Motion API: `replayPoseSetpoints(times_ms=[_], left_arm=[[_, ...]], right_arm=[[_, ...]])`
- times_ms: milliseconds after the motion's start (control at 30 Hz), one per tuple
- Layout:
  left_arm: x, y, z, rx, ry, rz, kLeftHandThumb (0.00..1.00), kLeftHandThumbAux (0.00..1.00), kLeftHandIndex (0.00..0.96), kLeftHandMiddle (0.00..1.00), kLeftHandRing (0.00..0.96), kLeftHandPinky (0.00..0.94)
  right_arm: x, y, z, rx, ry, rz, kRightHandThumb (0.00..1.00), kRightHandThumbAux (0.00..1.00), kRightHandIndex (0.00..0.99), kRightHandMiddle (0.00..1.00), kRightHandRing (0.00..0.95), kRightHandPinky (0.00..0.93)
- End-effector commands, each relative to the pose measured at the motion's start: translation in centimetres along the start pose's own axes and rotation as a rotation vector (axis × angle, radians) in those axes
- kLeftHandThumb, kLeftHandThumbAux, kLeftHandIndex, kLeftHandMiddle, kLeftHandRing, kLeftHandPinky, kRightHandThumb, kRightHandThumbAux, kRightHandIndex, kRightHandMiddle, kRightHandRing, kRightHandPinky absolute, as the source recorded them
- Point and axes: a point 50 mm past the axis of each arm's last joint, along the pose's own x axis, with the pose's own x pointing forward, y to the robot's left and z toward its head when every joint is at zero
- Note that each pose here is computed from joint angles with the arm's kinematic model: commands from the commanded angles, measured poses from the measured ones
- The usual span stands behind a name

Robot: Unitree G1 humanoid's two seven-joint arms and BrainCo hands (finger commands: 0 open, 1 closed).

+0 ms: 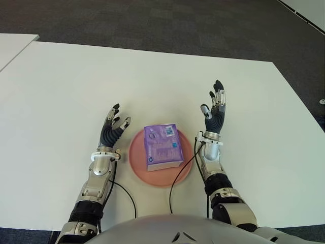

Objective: Put the tissue paper into the plate.

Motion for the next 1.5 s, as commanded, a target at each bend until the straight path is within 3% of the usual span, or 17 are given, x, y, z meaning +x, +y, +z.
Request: replayPoseSetpoints(times_ms=[33,1500], left_arm=[[-0.56,0.41,-0.63,0.019,0.024,-0.007,0.032,0.568,0.000,0.000,0.000,0.020],[-0.09,1.08,-0.56,0.037,0.059,0.007,0.021,0.581,0.000,0.000,0.000,0.006]], right_arm=[[-0.44,0.13,-0.19,-0.007,0.021,-0.003,0.031,0.393,0.000,0.000,0.000,0.000],[-0.32,0.71,-0.12,-0.009,0.022,-0.002,0.031,0.393,0.000,0.000,0.000,0.000]])
